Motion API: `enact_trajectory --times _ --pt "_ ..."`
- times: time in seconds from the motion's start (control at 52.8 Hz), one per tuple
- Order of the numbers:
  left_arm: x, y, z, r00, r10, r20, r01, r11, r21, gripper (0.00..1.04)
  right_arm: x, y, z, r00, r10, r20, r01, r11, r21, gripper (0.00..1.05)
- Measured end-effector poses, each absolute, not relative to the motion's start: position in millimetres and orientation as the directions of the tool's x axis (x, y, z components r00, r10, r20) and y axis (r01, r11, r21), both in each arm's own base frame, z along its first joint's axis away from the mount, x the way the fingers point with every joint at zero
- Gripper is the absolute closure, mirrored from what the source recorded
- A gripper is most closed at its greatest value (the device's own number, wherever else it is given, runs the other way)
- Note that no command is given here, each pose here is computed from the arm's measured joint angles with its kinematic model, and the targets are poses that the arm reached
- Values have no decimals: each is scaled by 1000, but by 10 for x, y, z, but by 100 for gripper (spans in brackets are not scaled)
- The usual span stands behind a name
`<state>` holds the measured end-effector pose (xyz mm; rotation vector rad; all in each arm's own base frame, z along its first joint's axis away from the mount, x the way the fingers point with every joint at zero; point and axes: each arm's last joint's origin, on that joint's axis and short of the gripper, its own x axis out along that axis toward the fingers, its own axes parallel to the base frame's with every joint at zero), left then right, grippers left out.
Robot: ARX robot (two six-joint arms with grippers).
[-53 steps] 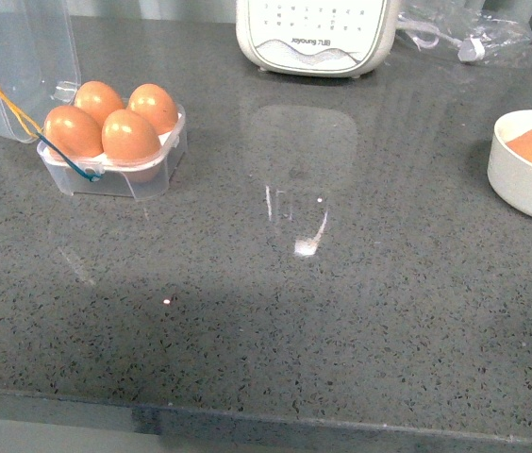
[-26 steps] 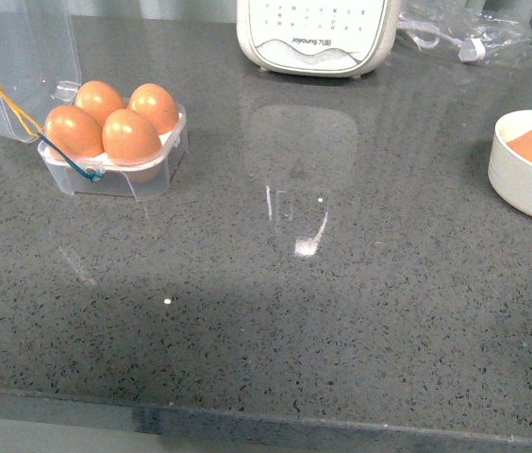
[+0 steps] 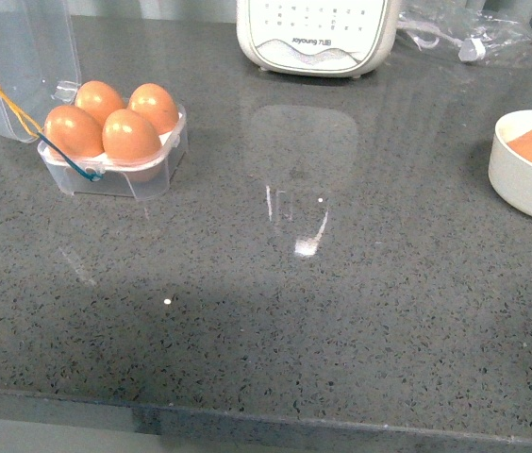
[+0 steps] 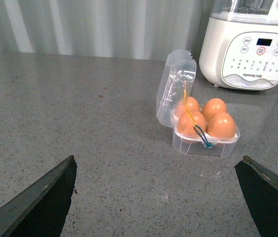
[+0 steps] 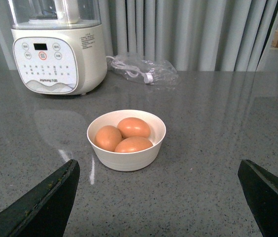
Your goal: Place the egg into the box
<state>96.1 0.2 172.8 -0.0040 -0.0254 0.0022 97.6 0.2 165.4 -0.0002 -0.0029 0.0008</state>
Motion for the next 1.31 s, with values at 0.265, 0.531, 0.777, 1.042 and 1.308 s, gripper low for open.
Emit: enact_trajectory --times 0.265,0.531,0.777,1.042,1.308 --pt "1041 134 1932 978 -23 209 62 981 -184 7 976 2 1654 1000 1 3 -1 1000 0 7" --pt "1735 463 2121 978 74 196 -52 992 -113 7 976 2 1654 1000 1 3 -1 1000 0 7" --pt "2316 625 2055 984 150 98 -153 988 21 7 976 2 1654 1000 1 3 -1 1000 0 7" --pt "2713 713 2011 964 263 41 -266 952 154 7 976 2 1654 1000 1 3 -1 1000 0 7" --pt "3017 563 1975 980 198 -10 -191 956 221 7 976 2 1654 1000 1 3 -1 1000 0 7"
